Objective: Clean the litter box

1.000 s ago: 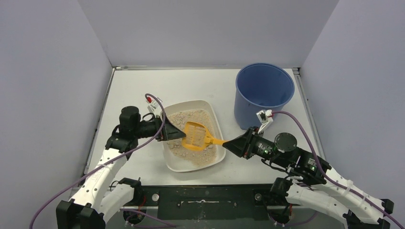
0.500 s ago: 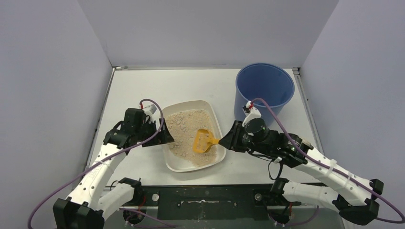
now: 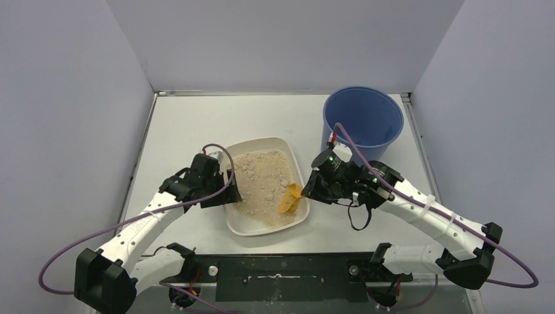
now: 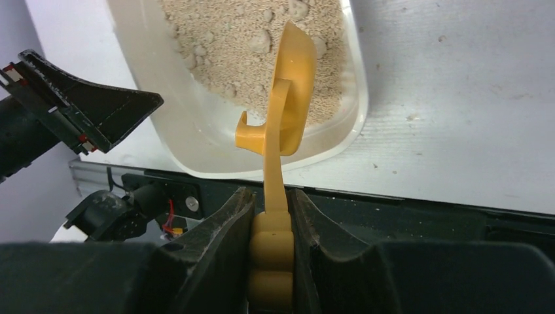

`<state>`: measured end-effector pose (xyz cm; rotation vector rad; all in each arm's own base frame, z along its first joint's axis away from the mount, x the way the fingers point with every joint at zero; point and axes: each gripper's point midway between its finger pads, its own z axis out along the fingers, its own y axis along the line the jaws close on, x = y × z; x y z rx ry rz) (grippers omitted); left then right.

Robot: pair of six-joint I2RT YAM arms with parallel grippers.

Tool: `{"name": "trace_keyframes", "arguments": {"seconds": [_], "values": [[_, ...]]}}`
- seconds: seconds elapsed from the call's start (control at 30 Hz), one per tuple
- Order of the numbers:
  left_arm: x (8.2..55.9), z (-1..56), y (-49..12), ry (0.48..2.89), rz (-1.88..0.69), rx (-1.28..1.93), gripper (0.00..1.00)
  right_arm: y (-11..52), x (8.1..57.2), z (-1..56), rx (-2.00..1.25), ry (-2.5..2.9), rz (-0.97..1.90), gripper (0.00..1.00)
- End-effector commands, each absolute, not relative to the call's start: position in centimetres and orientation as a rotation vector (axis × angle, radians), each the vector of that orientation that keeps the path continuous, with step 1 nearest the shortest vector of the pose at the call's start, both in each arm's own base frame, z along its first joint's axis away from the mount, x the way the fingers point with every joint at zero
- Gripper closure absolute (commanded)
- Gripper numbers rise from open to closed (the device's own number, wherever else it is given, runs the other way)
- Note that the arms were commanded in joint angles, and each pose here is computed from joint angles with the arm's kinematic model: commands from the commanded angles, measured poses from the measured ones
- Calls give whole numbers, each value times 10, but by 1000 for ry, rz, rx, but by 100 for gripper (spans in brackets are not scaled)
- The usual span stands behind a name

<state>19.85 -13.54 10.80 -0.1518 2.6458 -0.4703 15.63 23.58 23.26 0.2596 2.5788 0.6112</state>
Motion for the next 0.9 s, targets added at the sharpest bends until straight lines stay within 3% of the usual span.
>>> {"name": "trace_keyframes", "arguments": {"seconds": [0.0, 0.43, 0.87], "values": [[216, 98, -143, 2597, -454, -226, 26, 226, 160, 233, 337, 2600, 518, 100], [210, 81, -174, 2569, -597, -239, 40, 225, 167, 215, 322, 2679, 320, 100], [198, 72, -199, 2577, -665, -176, 75, 208, 173, 195, 485, 2648, 213, 100]]}}
